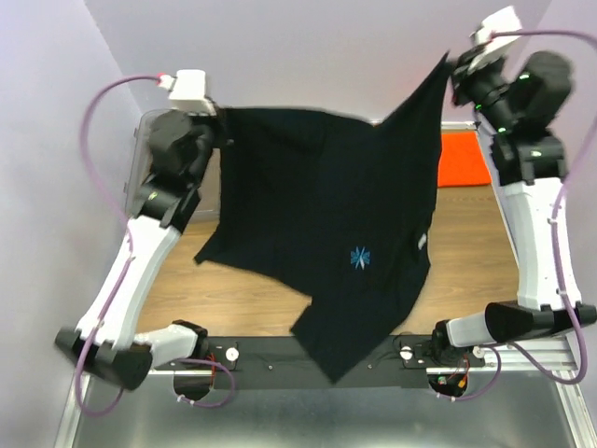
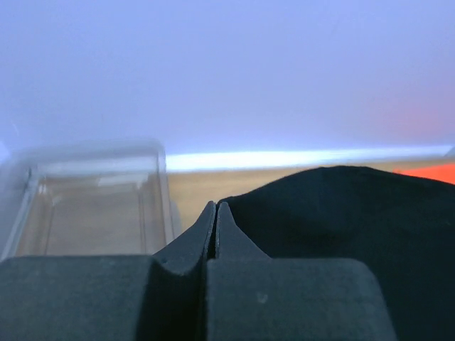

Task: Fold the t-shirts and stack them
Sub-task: Flatten the tshirt out

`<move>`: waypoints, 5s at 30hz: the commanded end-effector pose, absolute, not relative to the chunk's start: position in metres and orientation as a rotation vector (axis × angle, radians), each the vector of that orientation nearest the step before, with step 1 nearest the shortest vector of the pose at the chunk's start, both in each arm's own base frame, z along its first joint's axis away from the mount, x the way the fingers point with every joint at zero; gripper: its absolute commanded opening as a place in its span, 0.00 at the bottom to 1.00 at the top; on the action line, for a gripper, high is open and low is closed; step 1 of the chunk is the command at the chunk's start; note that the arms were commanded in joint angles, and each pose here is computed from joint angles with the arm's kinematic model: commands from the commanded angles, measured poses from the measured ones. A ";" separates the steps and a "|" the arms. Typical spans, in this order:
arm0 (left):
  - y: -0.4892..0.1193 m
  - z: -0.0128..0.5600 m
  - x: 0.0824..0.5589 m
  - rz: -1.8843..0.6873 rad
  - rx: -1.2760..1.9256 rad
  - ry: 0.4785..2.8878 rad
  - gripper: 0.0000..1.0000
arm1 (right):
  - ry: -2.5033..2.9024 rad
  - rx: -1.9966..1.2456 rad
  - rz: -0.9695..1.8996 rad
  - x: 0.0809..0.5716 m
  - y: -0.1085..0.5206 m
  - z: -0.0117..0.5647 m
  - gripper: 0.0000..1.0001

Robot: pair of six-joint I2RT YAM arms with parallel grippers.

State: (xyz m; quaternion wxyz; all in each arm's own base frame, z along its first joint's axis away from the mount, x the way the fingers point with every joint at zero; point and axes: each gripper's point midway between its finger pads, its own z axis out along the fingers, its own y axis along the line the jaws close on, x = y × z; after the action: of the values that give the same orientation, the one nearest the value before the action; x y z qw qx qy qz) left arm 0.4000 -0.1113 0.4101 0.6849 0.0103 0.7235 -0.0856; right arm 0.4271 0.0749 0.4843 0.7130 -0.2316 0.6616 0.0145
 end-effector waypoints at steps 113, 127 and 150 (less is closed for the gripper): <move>-0.111 0.154 0.593 0.181 -0.033 2.045 0.00 | 2.551 -0.295 0.339 0.391 -0.018 0.047 0.71; -0.111 0.157 0.587 0.158 -0.026 2.041 0.00 | 2.683 -0.286 0.441 0.358 -0.009 0.013 0.40; -0.101 0.151 0.583 0.173 -0.047 2.060 0.00 | 2.623 -0.249 0.012 0.333 -0.089 0.058 0.01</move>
State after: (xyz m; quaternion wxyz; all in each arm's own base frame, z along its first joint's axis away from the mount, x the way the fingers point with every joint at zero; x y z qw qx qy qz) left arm 0.5838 -0.1076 0.1313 0.4957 -0.0032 0.8647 0.0806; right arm 0.3515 -0.0740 0.0679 0.2758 -0.0891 0.9566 0.0306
